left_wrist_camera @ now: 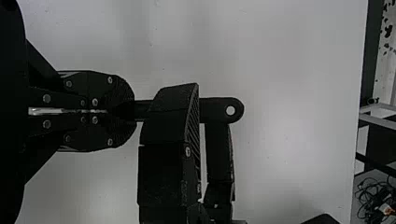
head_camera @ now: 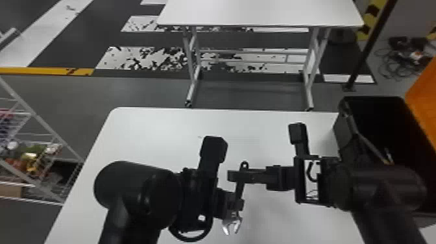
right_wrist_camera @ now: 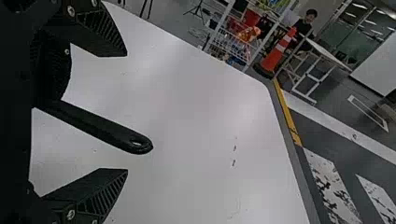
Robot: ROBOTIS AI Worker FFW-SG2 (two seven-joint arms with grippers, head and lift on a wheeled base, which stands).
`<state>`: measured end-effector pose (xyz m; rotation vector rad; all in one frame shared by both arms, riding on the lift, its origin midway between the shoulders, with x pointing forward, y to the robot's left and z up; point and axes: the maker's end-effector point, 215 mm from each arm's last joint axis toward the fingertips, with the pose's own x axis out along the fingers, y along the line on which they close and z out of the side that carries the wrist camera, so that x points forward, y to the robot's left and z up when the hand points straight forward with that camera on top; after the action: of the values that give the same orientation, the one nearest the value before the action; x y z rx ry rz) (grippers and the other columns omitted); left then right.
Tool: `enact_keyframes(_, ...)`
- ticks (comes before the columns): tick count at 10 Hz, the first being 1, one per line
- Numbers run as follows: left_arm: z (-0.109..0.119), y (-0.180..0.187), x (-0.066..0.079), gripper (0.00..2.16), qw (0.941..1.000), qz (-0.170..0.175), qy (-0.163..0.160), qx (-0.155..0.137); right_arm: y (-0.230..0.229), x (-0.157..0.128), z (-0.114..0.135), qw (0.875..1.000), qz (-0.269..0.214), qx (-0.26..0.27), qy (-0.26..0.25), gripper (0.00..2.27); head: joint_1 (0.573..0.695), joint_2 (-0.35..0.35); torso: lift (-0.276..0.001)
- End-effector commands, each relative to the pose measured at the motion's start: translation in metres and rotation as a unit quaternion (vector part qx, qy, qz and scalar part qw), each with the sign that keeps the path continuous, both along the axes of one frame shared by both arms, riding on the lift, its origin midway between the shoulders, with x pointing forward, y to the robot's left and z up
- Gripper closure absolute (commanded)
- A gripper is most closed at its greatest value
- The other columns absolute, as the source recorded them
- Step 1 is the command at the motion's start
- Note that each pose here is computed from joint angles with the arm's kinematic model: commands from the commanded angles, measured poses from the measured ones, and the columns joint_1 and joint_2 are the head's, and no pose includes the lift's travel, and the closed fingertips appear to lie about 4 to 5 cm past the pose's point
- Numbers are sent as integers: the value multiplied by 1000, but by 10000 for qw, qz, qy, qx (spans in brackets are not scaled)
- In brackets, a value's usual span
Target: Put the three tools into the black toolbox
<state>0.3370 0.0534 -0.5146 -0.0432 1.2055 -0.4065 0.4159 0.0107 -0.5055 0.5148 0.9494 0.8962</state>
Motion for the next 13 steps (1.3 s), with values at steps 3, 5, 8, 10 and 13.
enact_keyframes(3,3,-6,2,2088,10000,-73,-49,22,1,-8,-4,9998,-20,129,135,1636,695,98,-51)
enact_keyframes(5,2,-6,0,2088,10000,-73,-33,22,-3,-9,-5,9997,-74,123,195,2233,695,91,-51)
enact_keyframes(8,-1,-4,-3,2088,10000,-45,21,-15,-3,-10,-5,9996,-78,138,219,2233,695,87,-51)
enact_keyframes(10,-3,-5,-7,2088,9999,-54,68,-55,-5,-13,-6,9995,-101,139,264,2233,695,89,-51)
enact_keyframes(13,-13,-6,-28,1521,9991,-17,311,-278,-8,-14,2,9995,-135,130,263,2236,695,83,-51)
